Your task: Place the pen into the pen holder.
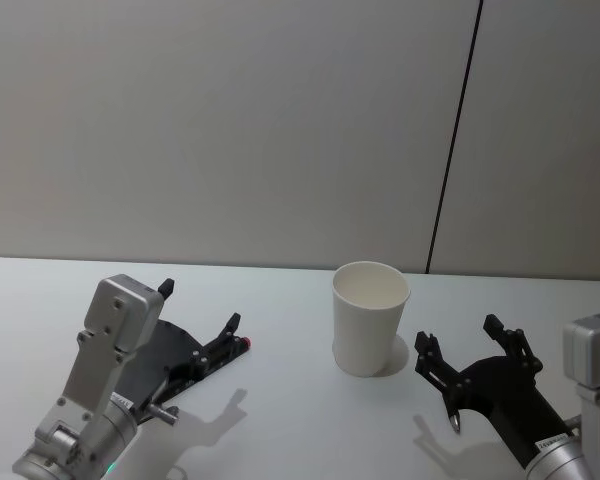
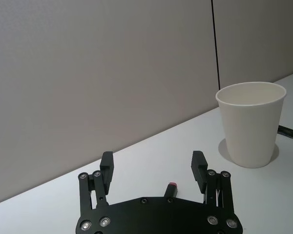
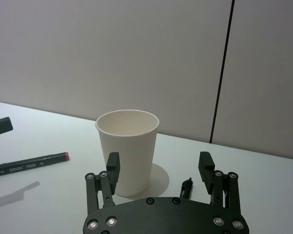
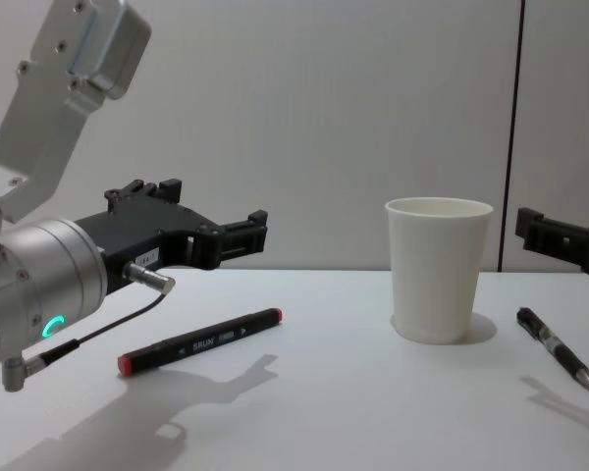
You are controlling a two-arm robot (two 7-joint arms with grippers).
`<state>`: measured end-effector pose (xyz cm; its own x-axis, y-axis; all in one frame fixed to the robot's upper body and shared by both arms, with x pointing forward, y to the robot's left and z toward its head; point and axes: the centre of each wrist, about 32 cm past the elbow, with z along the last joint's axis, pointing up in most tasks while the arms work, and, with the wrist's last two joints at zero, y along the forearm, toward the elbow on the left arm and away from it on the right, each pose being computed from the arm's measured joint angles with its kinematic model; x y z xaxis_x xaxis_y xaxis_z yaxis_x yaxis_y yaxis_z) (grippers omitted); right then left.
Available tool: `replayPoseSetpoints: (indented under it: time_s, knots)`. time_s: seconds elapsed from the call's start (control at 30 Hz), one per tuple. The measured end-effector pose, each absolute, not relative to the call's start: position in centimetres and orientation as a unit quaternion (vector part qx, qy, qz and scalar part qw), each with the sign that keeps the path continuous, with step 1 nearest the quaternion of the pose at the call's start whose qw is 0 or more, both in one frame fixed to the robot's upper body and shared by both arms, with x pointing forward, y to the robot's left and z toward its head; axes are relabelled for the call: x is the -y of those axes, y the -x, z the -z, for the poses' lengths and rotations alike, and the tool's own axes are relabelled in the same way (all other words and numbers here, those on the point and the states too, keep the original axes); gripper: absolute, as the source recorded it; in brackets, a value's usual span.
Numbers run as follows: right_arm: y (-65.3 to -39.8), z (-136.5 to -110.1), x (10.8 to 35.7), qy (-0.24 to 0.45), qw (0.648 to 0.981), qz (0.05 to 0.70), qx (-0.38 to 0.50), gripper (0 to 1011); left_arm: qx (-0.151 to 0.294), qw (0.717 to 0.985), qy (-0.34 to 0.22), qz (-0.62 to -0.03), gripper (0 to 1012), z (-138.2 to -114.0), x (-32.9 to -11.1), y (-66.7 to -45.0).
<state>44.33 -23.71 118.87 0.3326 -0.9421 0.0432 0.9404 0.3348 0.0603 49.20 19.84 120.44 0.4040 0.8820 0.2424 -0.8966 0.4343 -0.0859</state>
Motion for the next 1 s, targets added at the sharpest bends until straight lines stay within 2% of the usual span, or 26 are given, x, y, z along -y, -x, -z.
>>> replayPoseSetpoints:
  time_s: [1.0]
  knots:
    - [-44.33, -118.87, 23.71, -0.012, 0.816, 0.577, 0.035, 1001, 0.126, 0.837, -0.029, -0.531, 1002, -120.44, -19.84, -49.20]
